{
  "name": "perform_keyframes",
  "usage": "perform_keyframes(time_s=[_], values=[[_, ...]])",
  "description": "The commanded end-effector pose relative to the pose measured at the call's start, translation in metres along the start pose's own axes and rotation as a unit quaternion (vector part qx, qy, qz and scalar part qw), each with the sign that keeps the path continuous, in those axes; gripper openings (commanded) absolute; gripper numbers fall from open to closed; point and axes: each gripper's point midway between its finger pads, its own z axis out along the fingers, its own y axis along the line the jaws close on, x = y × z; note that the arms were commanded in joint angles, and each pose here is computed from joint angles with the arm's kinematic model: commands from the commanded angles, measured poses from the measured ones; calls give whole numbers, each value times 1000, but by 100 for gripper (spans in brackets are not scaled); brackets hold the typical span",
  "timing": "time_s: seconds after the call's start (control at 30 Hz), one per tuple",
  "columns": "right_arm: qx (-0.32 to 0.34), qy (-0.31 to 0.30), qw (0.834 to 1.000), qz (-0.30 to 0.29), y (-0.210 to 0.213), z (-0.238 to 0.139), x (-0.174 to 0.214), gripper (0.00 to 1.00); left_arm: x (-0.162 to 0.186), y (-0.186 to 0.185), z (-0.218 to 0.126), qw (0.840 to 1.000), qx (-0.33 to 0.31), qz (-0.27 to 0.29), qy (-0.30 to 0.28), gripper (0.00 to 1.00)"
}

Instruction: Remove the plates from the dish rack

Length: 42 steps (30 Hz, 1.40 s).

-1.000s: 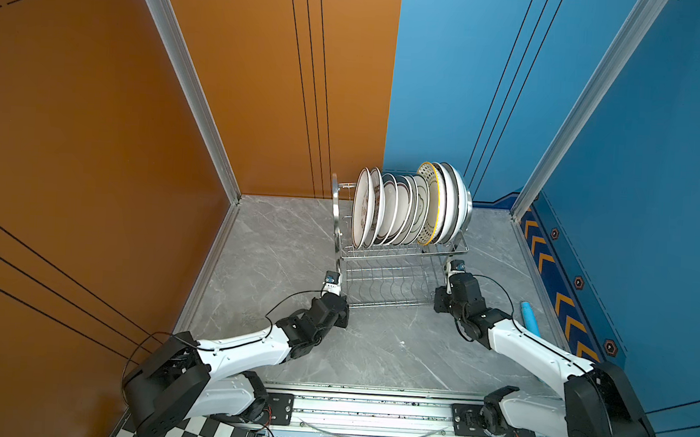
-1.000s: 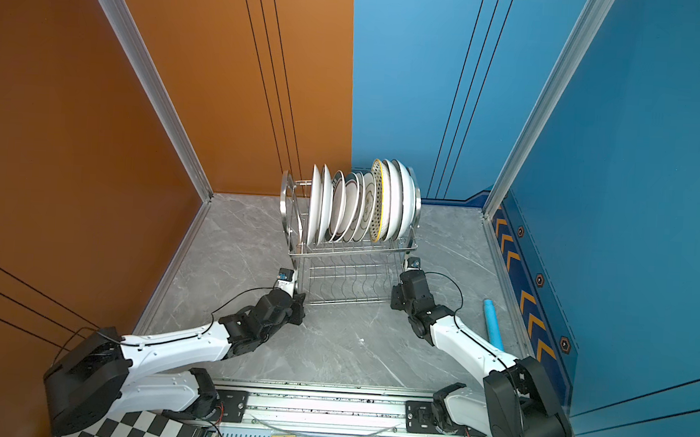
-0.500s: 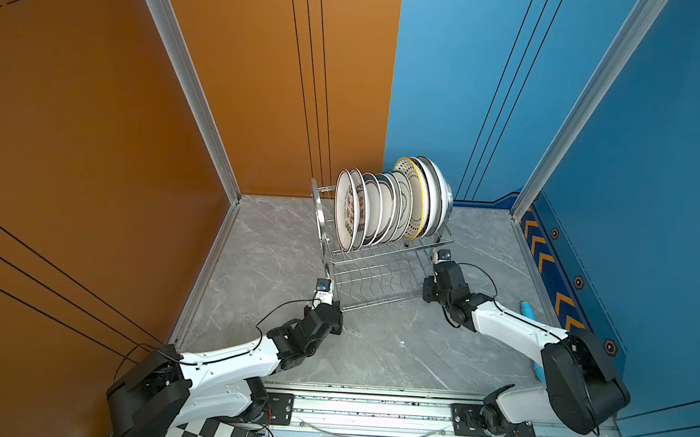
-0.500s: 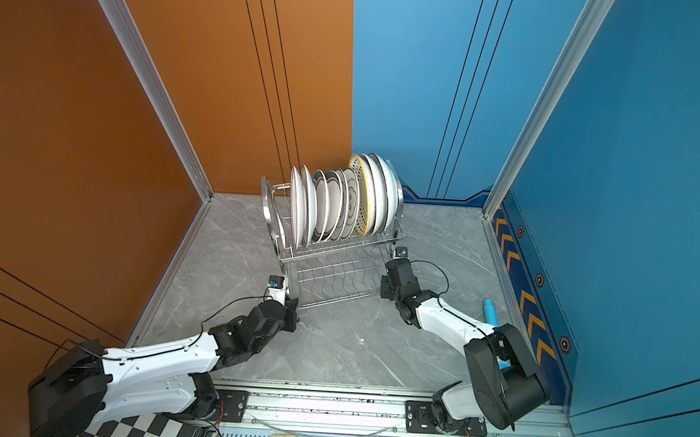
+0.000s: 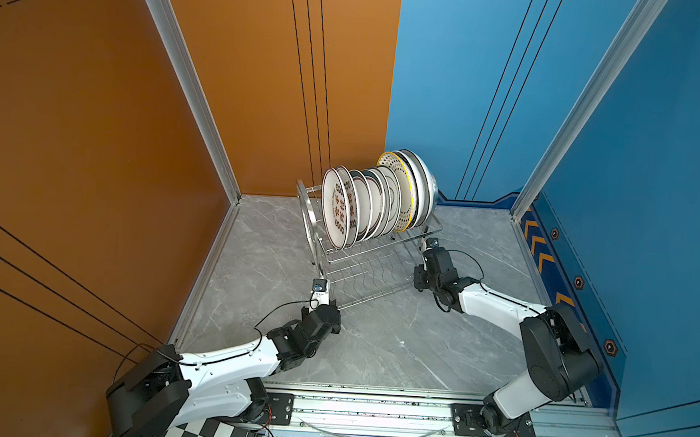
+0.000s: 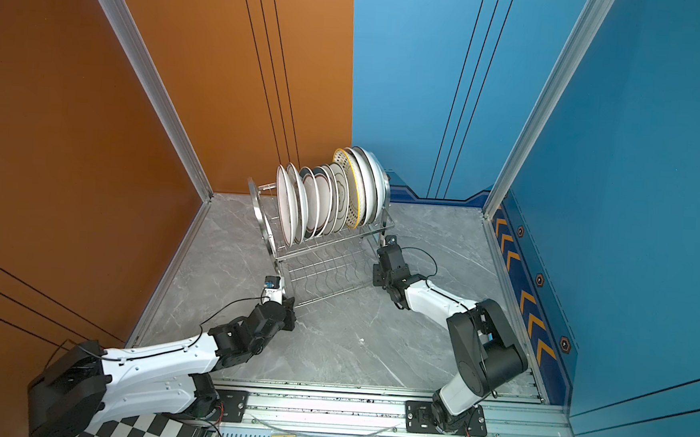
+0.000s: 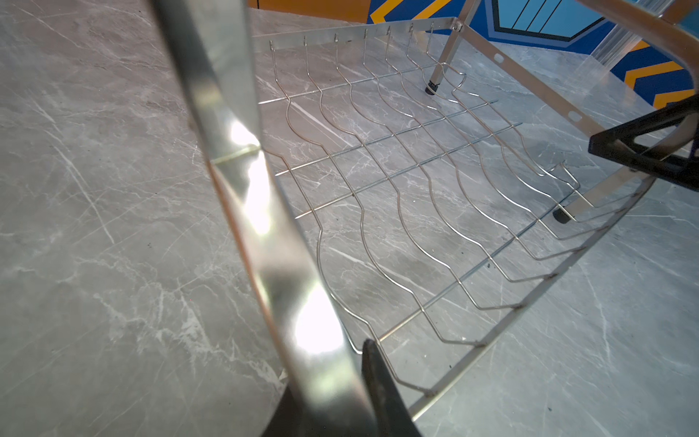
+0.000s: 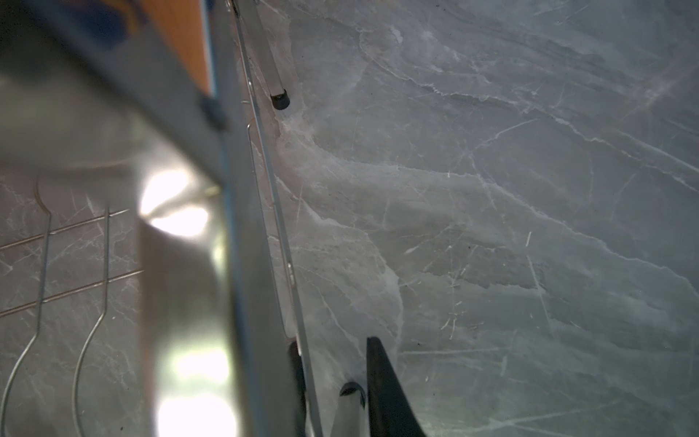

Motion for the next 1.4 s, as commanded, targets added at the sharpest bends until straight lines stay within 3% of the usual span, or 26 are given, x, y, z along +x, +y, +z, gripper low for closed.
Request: perform_keyframes(time_s=[0.0,0.53,0.7,0.9,1.07,1.13,1.37], values=[[-92,39,992,77,45,12,13,20,66,18,-1,993,-19,33,116,6],[-110,43,990,71,60,34,1,22,65,17,2,993,-25,25,109,10],[-106,38,991,69,59,35,-2,26,61,24,-1,994,-37,18,99,26],[-112,31,991,69,61,32,-12,31,55,30,-4,995,-47,13,85,37],[-117,25,990,69,63,27,-19,39,47,40,-10,996,-61,10,67,58],[-118,23,990,69,63,25,-21,43,43,43,-12,996,-62,11,58,62],[-107,14,992,70,56,13,-24,69,31,50,-23,998,-53,11,31,79]])
